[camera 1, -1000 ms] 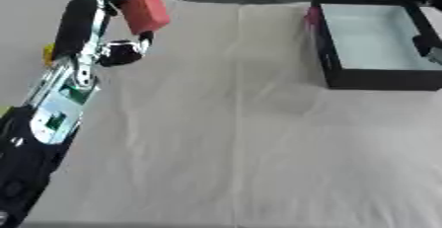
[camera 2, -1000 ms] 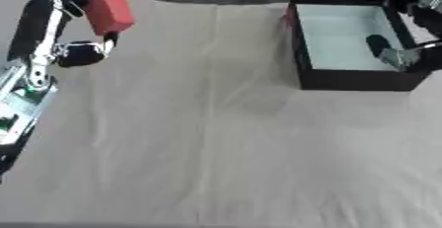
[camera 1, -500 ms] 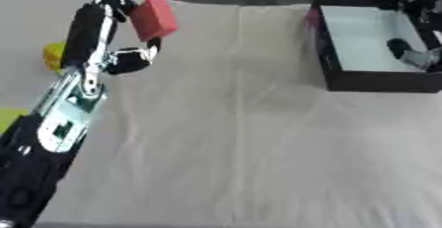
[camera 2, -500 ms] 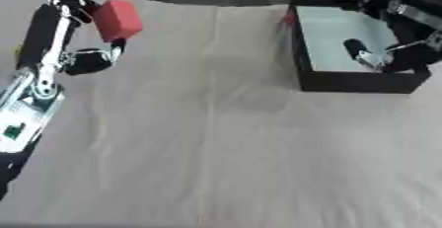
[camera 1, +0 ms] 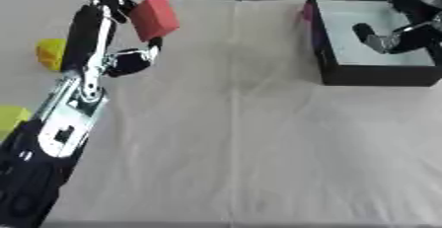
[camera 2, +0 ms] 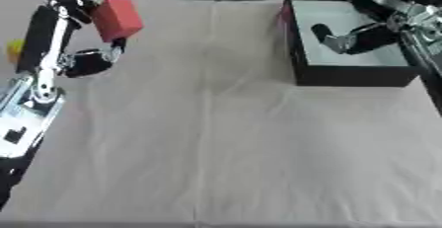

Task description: Pick up the objects with one hand, pass them to the other hand, and then place them into the box on the other side of the table.

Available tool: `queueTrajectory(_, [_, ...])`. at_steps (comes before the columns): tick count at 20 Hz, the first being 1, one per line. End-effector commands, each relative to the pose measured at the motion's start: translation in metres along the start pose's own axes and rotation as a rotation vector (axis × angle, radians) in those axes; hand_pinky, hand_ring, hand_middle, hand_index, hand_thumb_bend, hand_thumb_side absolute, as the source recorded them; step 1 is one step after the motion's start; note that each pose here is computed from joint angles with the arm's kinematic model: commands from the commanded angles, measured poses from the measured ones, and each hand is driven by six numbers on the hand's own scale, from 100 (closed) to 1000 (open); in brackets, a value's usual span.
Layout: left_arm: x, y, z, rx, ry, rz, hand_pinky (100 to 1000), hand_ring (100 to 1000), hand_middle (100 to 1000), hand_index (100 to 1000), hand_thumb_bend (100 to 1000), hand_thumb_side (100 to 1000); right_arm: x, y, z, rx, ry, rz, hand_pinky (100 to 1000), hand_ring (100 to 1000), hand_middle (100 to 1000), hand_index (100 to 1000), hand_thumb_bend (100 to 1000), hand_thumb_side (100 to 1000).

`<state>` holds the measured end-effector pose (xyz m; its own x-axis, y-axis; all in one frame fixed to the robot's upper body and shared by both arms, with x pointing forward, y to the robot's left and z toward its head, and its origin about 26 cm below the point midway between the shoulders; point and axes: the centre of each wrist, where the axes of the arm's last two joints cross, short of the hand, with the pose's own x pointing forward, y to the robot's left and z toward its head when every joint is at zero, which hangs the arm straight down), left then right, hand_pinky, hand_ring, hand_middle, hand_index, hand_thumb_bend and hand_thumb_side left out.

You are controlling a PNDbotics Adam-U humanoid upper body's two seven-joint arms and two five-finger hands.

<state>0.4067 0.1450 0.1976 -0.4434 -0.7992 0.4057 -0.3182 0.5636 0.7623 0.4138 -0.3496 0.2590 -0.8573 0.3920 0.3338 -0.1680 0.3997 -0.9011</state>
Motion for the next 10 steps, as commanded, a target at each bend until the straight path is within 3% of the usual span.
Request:
queueTrajectory(1, [0.015,0.005,-0.007,0.029,-0.062,-0.01,603,592,560,456,100,100,0.004,-0.011,-0.005,0.076,-0.056,0.062,1000,1000,1000,992,100,147])
queueTrajectory(10, [0.041,-0.007,-0.01,0.027,-0.149,0.005,597,586,555,457,100,100,0.005,-0.01,-0.019,0.124,-0.084,0.064,1000,1000,1000,999,100,135])
